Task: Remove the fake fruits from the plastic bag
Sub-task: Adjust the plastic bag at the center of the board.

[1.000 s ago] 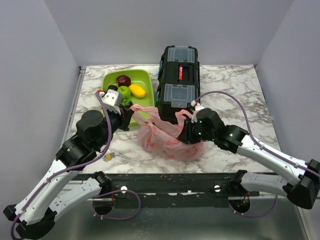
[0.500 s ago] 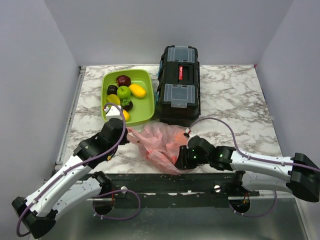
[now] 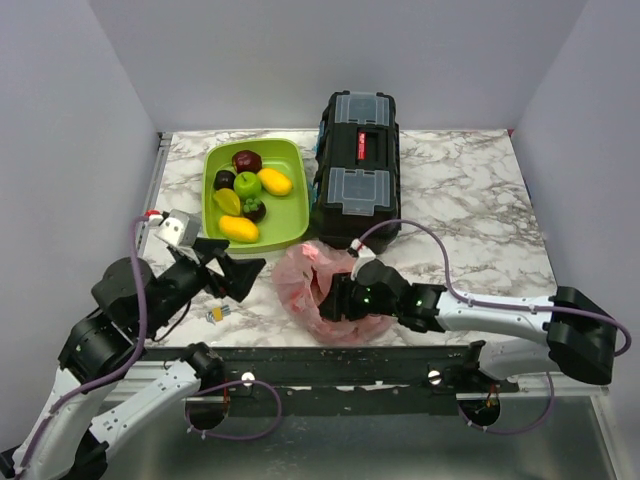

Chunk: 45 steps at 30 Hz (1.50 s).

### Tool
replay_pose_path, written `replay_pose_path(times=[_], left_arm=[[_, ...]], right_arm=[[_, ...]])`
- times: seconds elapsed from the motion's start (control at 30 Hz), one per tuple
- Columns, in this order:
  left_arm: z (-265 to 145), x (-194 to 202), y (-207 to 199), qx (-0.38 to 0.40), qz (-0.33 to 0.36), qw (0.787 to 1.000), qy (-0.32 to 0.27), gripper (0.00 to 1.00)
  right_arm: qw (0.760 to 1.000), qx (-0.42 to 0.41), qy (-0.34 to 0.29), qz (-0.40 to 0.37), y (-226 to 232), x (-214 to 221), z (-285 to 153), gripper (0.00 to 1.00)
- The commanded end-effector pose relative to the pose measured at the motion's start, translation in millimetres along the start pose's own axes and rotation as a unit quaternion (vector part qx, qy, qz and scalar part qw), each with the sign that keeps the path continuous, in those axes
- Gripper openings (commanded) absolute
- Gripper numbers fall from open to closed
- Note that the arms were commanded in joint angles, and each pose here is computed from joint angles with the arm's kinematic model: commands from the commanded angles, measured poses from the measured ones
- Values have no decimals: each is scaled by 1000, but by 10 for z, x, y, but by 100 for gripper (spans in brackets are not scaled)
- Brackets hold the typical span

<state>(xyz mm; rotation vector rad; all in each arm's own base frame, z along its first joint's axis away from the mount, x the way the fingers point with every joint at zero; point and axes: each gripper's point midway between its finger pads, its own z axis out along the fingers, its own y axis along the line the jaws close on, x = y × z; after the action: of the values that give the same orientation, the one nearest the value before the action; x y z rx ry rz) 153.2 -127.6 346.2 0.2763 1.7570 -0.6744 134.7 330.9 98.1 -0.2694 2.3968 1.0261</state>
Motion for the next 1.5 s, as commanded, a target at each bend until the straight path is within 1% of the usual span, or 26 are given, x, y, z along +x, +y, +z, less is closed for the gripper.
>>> replay_pose_path(times=[0.0,0.07,0.13,0.23,0.3,0.43,0.47,0.57,0.63,0.73,0.83,0.87,0.97,1.07,1.17,1.23,1.33,1.37,1.43,1.47], left_arm=[[-284,95,-648,199,33,979,34,93],[-370,143,-762,236,25,971,39,94],[-458,201,-857,269,18,962,48,94],[-519,377,-976,316,2,946,77,95],[-413,551,-977,317,-26,942,105,95],[62,953,-773,246,-99,953,144,88],[179,1033,-708,225,-111,957,147,86],[495,1193,-479,150,-140,968,145,85],[669,1307,-309,99,-138,974,152,86],[861,1443,-92,39,-113,978,172,88],[930,1637,271,-67,-104,972,200,86],[927,1674,347,-89,-104,969,205,85],[923,1767,389,-95,-112,969,200,83],[935,1929,386,-87,-146,967,190,81],[975,2110,407,-90,-178,961,189,78],[1050,2226,446,-95,-188,959,188,73],[1191,2324,449,-90,-201,956,196,64],[1257,2306,431,-84,-203,956,194,62],[1383,2299,341,-57,-203,956,205,57],[1457,2273,299,-43,-199,957,208,48]], right_arm=[[994,-94,-44,-34,549,-303,184,60],[990,-125,-42,-43,748,-328,288,60],[989,-134,-37,-49,852,-318,447,61],[993,-112,-25,-42,831,-306,718,61],[994,-94,-30,-36,771,-321,782,61],[995,-68,-56,-34,627,-380,619,61],[996,-59,-58,-33,569,-371,557,61],[997,-43,-51,-25,448,-297,413,61],[998,-45,-37,-13,432,-224,322,60],[999,-38,-27,-10,388,-86,189,60],[999,-30,0,-14,317,66,112,58],[1000,-24,7,-15,286,104,100,57],[999,-5,39,-35,201,321,76,54],[994,14,87,-59,94,591,74,44],[991,12,107,-81,152,803,41,36],[991,-1,101,-90,168,895,28,32],[995,13,74,-72,23,883,33,17],[995,20,64,-68,-23,859,17,10],[997,31,40,-62,-118,795,-36,1],[997,35,25,-61,-158,748,-68,1]])
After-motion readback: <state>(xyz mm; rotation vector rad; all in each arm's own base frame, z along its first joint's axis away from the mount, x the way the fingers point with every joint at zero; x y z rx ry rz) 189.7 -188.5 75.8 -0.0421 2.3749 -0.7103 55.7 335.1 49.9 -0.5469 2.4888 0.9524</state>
